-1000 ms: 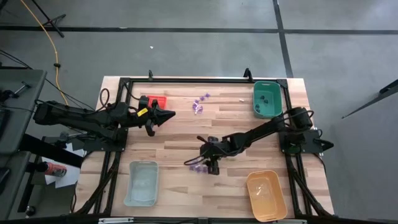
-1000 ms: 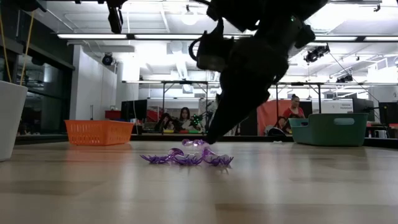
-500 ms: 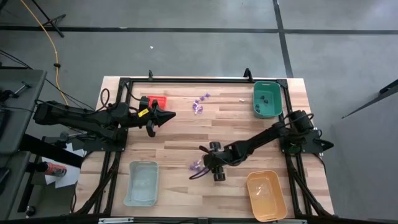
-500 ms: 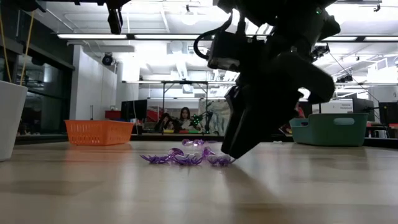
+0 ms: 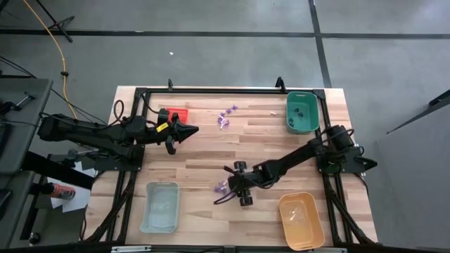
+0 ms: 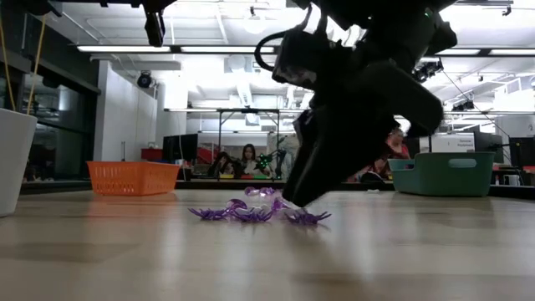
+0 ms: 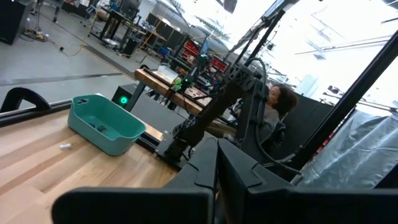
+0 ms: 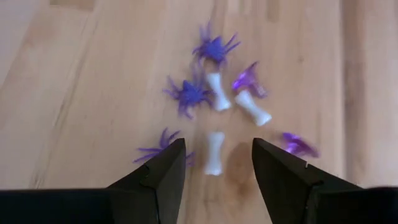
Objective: Sort Halloween decoration
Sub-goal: Put the white bone toy into the orange bin
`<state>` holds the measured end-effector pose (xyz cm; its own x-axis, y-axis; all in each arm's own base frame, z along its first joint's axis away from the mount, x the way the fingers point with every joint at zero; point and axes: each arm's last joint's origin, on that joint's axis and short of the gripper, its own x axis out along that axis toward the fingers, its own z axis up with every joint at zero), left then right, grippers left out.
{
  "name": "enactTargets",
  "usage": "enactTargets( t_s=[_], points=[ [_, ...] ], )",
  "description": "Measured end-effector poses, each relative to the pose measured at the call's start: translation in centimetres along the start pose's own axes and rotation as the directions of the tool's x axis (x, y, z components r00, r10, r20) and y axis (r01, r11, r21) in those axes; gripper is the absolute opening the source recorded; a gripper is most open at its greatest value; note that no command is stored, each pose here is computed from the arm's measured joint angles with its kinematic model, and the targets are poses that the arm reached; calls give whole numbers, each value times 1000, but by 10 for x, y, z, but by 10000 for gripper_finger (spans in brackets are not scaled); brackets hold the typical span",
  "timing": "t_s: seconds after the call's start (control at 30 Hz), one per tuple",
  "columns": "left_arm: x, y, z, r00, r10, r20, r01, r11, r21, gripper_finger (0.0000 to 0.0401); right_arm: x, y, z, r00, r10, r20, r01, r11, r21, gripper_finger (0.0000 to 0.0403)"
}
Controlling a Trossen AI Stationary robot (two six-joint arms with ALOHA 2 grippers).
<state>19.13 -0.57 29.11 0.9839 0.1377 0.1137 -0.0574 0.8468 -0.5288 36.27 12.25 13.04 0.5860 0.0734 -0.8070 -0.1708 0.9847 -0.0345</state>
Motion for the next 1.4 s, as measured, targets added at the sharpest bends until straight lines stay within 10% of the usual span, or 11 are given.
enactTargets(
  t_s=[0.4, 0.97, 1.4],
  points=[
    [0, 0, 0, 1000, 0, -1, 0, 1000, -8, 0, 16, 6, -6, 1000, -32, 1, 31, 996, 87, 177],
    [0, 0, 0, 1000, 0, -1, 0, 1000, -8, 0, 16, 6, -8, 999, -30, -39, 33, 996, 79, 14],
    [0, 0, 0, 1000, 0, -1, 0, 1000, -8, 0, 1, -9, 22, 984, -58, -166, 56, 998, -14, 2]
  ],
)
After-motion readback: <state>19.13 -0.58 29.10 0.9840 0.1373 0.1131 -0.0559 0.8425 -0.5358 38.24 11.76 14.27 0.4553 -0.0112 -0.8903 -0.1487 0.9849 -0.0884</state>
